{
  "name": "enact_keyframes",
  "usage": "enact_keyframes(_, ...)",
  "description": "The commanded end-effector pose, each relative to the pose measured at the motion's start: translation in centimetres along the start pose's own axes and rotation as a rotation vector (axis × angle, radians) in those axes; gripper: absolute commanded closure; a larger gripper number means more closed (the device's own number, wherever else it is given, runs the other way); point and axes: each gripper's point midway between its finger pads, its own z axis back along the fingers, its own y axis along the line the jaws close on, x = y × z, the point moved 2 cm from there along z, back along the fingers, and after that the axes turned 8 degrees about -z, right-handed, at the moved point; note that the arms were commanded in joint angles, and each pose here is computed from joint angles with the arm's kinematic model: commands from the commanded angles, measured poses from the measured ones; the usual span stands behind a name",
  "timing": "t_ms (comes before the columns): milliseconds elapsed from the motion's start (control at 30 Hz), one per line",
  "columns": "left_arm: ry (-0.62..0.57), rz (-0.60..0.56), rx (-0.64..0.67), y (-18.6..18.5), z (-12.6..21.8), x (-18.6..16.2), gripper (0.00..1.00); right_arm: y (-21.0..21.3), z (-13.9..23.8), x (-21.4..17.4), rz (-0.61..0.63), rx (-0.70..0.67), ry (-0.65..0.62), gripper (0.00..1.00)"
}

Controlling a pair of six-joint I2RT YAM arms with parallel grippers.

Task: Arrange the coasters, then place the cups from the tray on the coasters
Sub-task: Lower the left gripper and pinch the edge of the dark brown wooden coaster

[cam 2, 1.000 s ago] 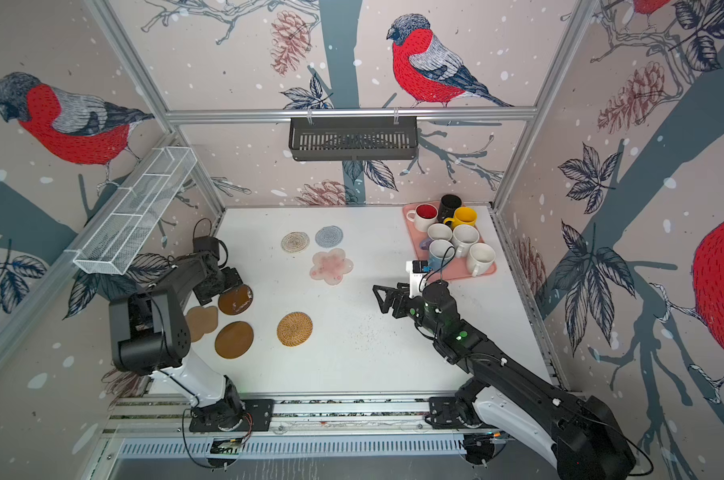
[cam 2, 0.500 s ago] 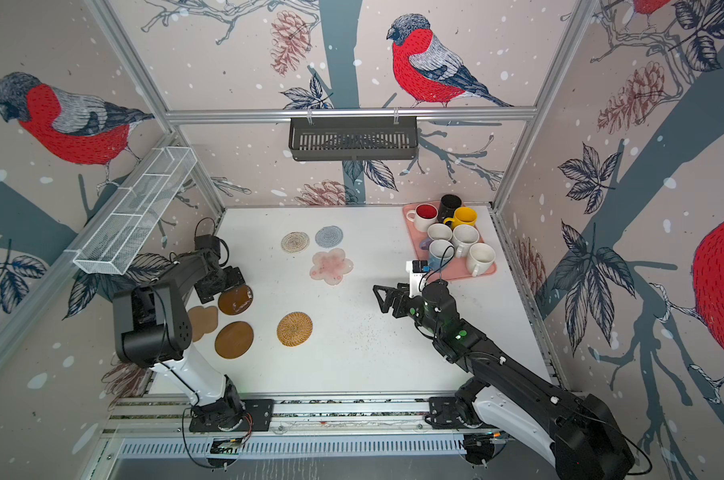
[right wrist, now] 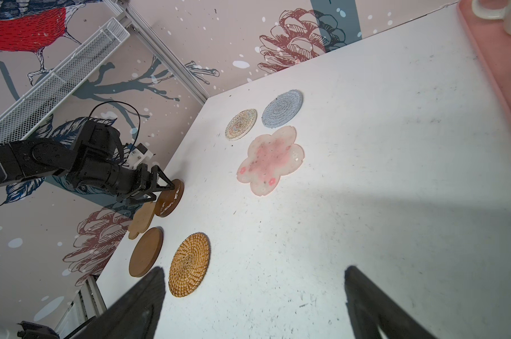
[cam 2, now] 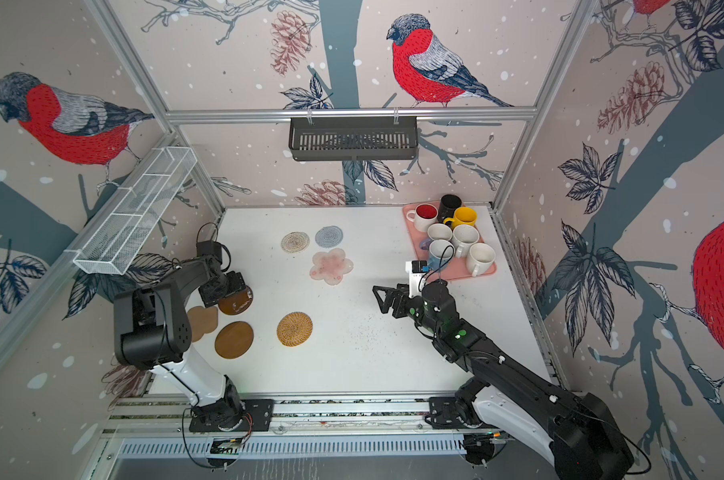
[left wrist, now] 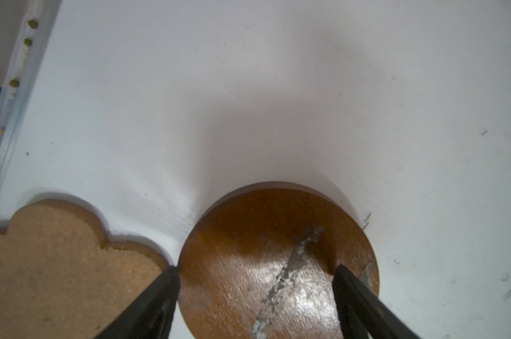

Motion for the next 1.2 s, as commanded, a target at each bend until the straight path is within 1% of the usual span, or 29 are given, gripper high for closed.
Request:
enact_keyframes(0, -0.002, -0.016, 0.02, 0.4, 0.0, -0.2, 0.14, 0.7, 0.1, 0.7, -0.002, 0.033, -0.028, 0.05)
enact_keyframes(100, 0.002, -0.018, 0.008, 0.2, -0.5, -0.7, 0.11, 0.7, 0.0, 0.7, -0.002, 0.033, -0.026, 0.05)
enact_keyframes(133, -0.006, -0.019, -0.001, 0.1, -0.5, -0.5, 0.11, 0.6, 0.0, 0.6, -0.002, 0.032, -0.026, 0.05)
enact_keyframes(167, 0.007, -0.02, -0.014, -0.1, -1.0, -1.2, 0.11, 0.7, 0.0, 0.6, -0.002, 0.033, -0.026, 0.05)
enact_keyframes(367, -0.005, -0.018, -0.078, -1.2, -1.0, -1.2, 0.17, 0.6, 0.0, 0.7, -0.004, 0.031, -0.026, 0.05)
enact_keyframes(467, -0.008, -0.029, -0.087, -1.7, -1.0, -1.2, 0.21, 0.6, 0.0, 0.6, -0.005, 0.032, -0.025, 0.05)
enact_keyframes(567, -0.003, -0.053, -0.083, -2.2, -0.9, -1.3, 0.22, 0.6, 0.0, 0.7, -0.004, 0.034, -0.026, 0.05)
enact_keyframes(733, -0.009, -0.049, 0.008, -0.6, 0.2, -1.0, 0.11, 0.7, 0.0, 0.7, -0.006, 0.037, -0.026, 0.05)
enact_keyframes(833, -0.05, -0.017, 0.025, 0.3, 1.6, -0.4, 0.09, 0.7, 0.0, 0.6, -0.006, 0.038, -0.021, 0.05)
enact_keyframes(867, -0.07, -0.01, 0.022, 0.5, 2.2, -0.1, 0.11, 0.7, 0.0, 0.6, -0.006, 0.039, -0.022, 0.05)
enact_keyframes(900, -0.086, -0.004, 0.016, 0.6, 2.6, 0.1, 0.15, 0.7, -0.1, 0.6, -0.006, 0.039, -0.021, 0.05)
enact_keyframes(933, -0.125, 0.0, 0.005, 0.5, 3.7, 1.3, 0.22, 0.7, -0.1, 0.6, -0.006, 0.039, -0.02, 0.05)
enact_keyframes(1000, -0.136, 0.002, 0.009, 0.6, 4.2, 1.5, 0.35, 0.8, 0.0, 0.6, -0.005, 0.041, -0.021, 0.05)
enact_keyframes(1033, -0.134, 0.001, 0.011, 0.7, 4.3, 1.4, 0.41, 0.8, 0.0, 0.6, -0.007, 0.041, -0.02, 0.05)
enact_keyframes(1067, -0.129, -0.001, 0.012, 0.7, 4.3, 1.3, 0.43, 0.8, 0.0, 0.7, -0.006, 0.042, -0.021, 0.05)
enact_keyframes(1167, -0.079, 0.007, 0.037, 1.2, 3.4, 0.4, 0.45, 0.8, 0.1, 0.7, -0.005, 0.043, -0.023, 0.05)
